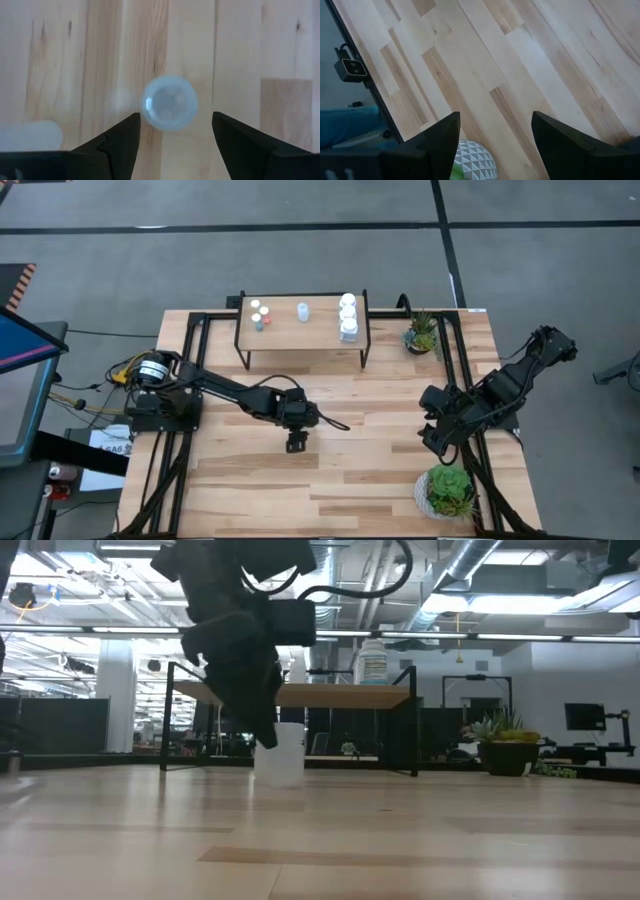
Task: Pick and place medicine bottles onto shelf by color
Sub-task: Put the bottom small transparent pill bottle on the shelf aligned with the other small transparent pill bottle
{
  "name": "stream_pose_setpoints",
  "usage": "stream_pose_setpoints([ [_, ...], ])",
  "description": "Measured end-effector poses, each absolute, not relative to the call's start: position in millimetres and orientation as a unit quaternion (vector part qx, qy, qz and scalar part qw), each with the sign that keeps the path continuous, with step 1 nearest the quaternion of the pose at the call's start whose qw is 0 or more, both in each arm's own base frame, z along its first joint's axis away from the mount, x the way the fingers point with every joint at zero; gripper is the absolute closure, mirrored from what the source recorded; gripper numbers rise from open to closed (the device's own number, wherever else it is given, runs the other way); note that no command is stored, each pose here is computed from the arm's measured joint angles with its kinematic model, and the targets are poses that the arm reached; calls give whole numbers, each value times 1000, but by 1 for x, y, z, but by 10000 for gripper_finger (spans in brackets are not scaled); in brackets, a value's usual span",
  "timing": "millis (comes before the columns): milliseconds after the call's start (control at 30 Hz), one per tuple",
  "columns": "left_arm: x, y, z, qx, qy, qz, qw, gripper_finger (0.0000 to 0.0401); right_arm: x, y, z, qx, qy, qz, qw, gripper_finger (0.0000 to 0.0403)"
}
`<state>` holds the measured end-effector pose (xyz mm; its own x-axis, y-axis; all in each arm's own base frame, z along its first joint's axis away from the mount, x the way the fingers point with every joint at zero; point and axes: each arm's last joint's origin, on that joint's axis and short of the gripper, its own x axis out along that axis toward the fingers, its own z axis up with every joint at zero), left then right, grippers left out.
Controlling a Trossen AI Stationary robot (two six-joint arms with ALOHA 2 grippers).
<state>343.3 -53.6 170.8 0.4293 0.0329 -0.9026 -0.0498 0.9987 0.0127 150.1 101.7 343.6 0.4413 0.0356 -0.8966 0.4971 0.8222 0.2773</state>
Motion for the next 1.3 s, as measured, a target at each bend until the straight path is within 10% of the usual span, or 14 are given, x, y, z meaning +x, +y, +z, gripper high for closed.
stream_pose_setpoints([
  [1300, 353, -53, 167, -11, 501, 46, 864, 192, 150, 102, 344, 264, 509, -144, 807, 132],
])
